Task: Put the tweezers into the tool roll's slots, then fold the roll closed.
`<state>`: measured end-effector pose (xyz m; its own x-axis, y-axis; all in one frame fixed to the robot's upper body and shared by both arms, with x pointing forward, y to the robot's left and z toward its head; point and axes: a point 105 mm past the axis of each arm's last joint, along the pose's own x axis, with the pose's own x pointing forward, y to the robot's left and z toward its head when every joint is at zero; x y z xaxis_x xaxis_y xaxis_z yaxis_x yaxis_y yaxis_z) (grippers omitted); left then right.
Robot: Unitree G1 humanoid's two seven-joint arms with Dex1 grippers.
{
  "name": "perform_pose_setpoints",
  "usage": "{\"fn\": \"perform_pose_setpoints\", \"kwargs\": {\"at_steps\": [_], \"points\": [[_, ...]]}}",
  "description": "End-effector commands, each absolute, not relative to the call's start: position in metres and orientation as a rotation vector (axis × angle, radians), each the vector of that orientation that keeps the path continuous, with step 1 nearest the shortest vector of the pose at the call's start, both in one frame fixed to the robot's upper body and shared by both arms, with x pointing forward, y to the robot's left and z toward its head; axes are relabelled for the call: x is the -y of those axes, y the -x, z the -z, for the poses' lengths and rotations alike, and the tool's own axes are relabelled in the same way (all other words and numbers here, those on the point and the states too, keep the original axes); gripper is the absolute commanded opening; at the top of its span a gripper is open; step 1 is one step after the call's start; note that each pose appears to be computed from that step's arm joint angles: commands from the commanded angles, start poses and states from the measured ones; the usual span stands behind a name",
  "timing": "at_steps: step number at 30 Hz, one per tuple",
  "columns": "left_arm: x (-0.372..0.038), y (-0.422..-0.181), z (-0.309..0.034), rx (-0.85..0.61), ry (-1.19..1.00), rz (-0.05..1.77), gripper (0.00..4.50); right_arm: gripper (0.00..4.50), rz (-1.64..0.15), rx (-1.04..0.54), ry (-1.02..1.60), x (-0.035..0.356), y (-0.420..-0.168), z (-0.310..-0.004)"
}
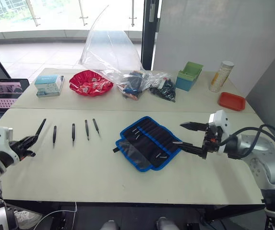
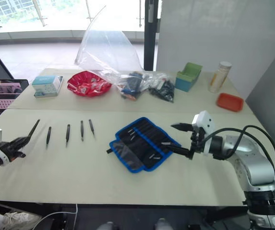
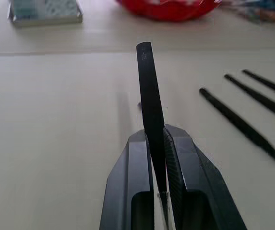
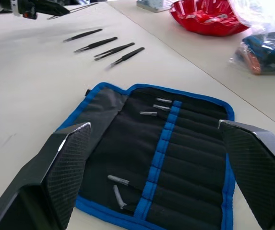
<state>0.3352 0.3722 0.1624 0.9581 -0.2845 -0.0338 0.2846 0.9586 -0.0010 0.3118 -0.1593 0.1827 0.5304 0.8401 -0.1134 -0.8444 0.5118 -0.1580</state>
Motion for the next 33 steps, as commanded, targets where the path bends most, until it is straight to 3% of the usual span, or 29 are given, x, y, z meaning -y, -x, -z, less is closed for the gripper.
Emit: {"fn": "perform_pose_setpoints", "kwargs": {"at_steps": [1,13,22,25,33], "points": [[-0.322,-0.34,-0.201,0.048,-0.001,0.495,0.0,3.97,-0.914,0.003,0.213,0.159,-0.329,-0.181],[-0.194,-0.342,-0.197,-0.181,-0.136,0.842,0.0,0.02,-0.88,-0.136,0.168,0.127,-0.357,-0.127],[-0.146,-0.343,-0.159,-0.327,-0.172,0.888,0.0,0.02,-0.833,-0.22,0.12,0.123,-0.355,-0.102],[-0.136,-0.349,-0.141,-0.365,-0.272,0.884,0.0,0.02,-0.83,-0.244,0.106,0.12,-0.35,-0.093],[-0.106,-0.361,-0.133,-0.368,-0.272,0.931,0.0,0.02,-0.777,-0.309,0.093,0.125,-0.344,-0.076]]}}
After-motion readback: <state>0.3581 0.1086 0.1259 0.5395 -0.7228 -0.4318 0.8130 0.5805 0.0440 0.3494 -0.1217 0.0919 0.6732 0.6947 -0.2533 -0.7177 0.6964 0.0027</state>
